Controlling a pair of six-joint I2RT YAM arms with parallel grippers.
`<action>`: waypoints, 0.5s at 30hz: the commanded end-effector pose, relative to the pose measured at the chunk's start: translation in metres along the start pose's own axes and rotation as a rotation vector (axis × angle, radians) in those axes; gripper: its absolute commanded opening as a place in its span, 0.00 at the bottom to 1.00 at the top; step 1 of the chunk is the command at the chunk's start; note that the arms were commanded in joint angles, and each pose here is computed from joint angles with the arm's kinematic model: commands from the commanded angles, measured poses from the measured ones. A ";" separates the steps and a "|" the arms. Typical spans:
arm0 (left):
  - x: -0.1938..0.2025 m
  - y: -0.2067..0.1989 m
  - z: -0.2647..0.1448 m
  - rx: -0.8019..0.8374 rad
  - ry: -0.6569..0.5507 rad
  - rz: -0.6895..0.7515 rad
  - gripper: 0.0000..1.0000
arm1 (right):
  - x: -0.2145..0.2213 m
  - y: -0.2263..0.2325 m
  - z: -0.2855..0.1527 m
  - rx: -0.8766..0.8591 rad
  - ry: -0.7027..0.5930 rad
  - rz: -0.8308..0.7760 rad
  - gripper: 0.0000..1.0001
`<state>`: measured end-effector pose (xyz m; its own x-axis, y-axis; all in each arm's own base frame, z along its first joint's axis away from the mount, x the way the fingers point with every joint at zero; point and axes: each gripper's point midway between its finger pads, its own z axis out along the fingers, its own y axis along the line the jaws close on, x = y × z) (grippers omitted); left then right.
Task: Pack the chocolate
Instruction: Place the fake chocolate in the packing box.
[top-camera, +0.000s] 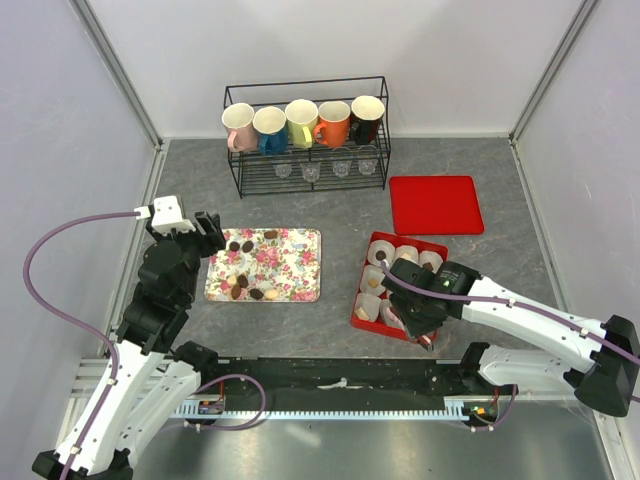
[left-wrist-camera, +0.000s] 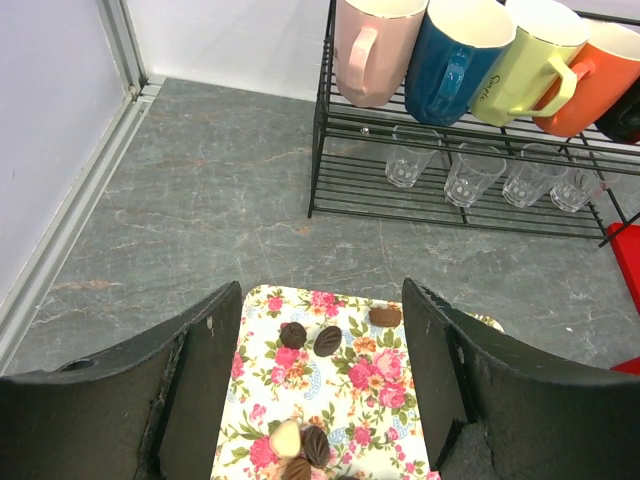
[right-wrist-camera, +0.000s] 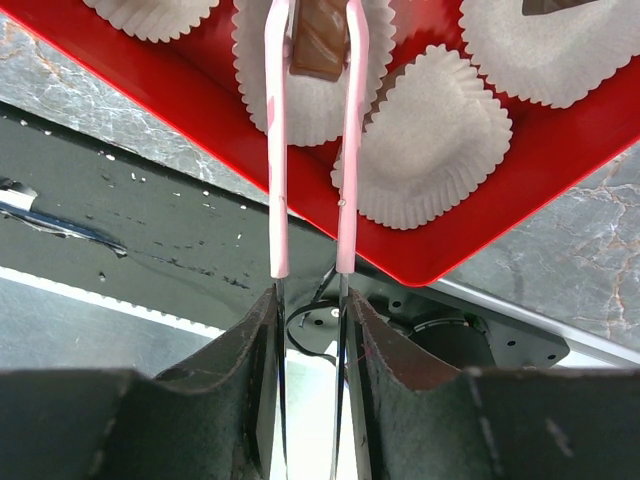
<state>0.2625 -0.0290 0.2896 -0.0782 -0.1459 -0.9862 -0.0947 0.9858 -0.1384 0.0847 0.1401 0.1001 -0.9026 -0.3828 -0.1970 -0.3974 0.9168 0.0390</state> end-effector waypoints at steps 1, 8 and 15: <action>-0.005 -0.002 0.002 -0.001 -0.023 -0.035 0.72 | -0.006 -0.001 0.000 0.006 -0.028 0.007 0.39; -0.005 -0.001 0.002 -0.001 -0.023 -0.035 0.72 | -0.010 -0.001 -0.003 0.003 -0.050 0.009 0.43; -0.005 -0.002 0.001 0.002 -0.025 -0.036 0.72 | -0.026 0.003 -0.019 -0.016 -0.120 -0.001 0.42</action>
<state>0.2625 -0.0290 0.2896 -0.0782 -0.1459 -0.9862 -0.0947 0.9858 -0.1384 0.0872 0.1394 0.1008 -0.8991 -0.3856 -0.2074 -0.3997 0.9162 0.0295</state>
